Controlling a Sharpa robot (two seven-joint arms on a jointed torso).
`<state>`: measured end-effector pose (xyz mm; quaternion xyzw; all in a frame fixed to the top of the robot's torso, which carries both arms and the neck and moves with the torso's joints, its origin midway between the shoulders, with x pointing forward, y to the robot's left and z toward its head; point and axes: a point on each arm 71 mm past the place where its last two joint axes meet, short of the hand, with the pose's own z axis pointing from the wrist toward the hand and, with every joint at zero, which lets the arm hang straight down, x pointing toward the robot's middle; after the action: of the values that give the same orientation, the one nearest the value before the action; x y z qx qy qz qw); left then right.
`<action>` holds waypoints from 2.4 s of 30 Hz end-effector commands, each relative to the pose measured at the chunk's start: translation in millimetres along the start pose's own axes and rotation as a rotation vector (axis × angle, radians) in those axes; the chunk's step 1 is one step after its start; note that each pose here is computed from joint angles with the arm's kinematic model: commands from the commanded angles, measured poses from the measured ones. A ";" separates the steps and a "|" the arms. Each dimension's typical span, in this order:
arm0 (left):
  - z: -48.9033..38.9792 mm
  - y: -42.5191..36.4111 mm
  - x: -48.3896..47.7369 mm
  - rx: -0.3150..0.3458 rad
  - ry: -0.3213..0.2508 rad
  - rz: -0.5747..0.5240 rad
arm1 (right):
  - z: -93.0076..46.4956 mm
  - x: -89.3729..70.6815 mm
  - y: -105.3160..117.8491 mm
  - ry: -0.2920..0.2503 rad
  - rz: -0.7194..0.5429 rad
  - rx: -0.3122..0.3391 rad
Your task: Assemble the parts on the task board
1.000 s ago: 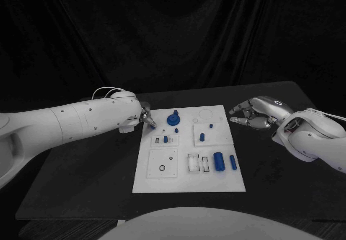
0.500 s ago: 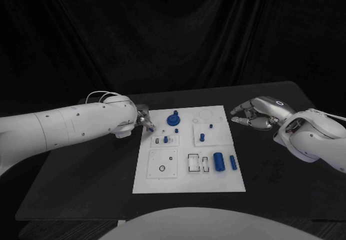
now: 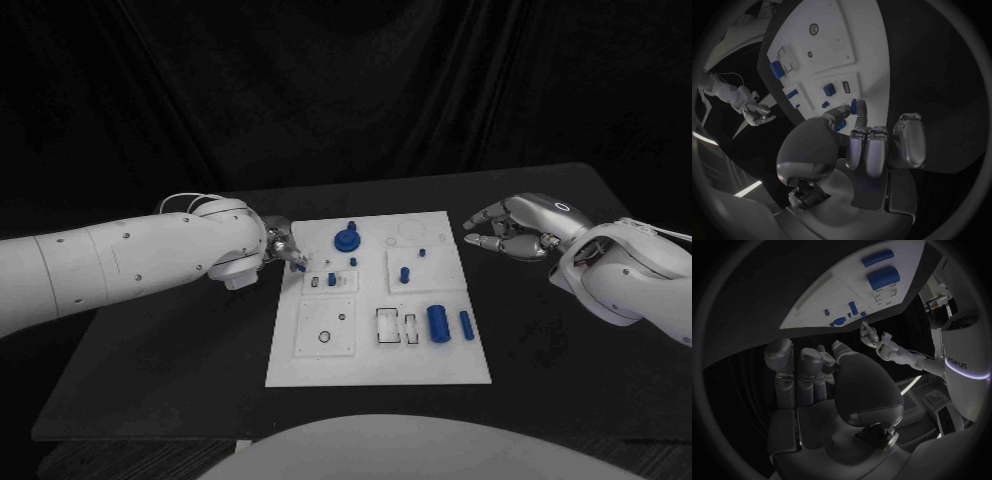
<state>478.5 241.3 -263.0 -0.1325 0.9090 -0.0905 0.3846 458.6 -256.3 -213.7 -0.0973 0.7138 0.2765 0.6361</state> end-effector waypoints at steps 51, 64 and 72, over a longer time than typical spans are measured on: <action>5.6 -10.4 32.9 0.031 0.028 -0.032 | 0.0 2.5 -0.2 0.003 0.002 0.014; 6.1 -10.8 36.8 0.040 0.027 -0.038 | -0.4 4.1 -0.1 0.007 0.003 0.015; 5.3 -8.8 38.5 0.030 0.045 -0.029 | -1.0 4.6 -0.6 0.010 0.004 0.017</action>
<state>462.4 222.7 -284.9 -0.1434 0.9083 -0.1121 0.3768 457.6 -255.6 -217.1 -0.0960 0.7166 0.2762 0.6333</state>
